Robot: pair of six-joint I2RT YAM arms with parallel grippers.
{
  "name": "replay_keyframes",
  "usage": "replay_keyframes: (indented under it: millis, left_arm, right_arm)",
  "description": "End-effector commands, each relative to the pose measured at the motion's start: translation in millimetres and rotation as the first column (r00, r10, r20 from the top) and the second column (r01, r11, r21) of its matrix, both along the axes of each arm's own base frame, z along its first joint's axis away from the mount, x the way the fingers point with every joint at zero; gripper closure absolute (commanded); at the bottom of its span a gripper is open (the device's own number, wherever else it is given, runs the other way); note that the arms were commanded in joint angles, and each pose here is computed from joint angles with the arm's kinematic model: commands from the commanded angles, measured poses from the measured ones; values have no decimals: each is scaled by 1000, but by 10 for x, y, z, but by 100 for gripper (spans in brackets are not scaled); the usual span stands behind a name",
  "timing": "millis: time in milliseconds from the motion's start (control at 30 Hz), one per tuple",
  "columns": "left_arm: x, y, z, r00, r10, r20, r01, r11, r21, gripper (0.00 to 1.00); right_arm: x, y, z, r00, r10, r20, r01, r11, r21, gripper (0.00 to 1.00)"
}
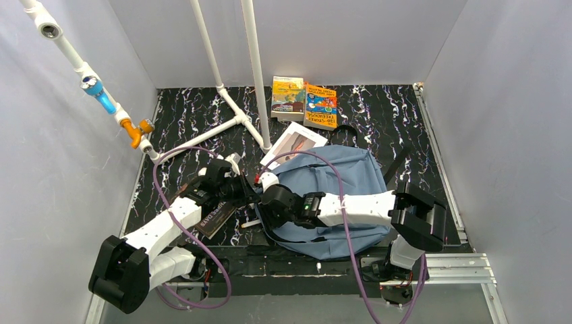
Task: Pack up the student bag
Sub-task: Unzip the student bag at the center of the board.
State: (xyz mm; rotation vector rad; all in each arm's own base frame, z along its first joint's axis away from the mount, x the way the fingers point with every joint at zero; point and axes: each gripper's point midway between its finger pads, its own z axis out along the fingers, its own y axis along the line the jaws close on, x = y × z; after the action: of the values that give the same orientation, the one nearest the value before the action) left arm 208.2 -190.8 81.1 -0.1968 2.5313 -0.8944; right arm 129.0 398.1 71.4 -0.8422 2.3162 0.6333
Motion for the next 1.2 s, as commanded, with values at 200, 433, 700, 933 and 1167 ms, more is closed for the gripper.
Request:
replay_keyframes:
  millis: [200,433,700,933,1167]
  left_arm:
    - [-140,50,-138,998,0,-63,1,1000,13,100]
    - [-82,-4,-144,996,16,-84,-16,1000,-2,100]
    - [41,-656,142,997,-71,-12,71,997,16,100]
    - [192,-1565,297,988,-154,12,155,988,-10,100]
    - [440,-1836,232,984,-180,-7,180,982,52,100]
  right_arm:
    - [292,-300,84,979,-144,144,151,988,-39,99]
    - [528,-905,939,883,-375,281,354,927,125,99]
    - [524,-1529,1826,801,-519,298,380,826,417,99]
    - [630,-2281,2115,633,-685,361,508,720,474,99]
    - [592,-2457,2010,627,-681,378,537,729,424,99]
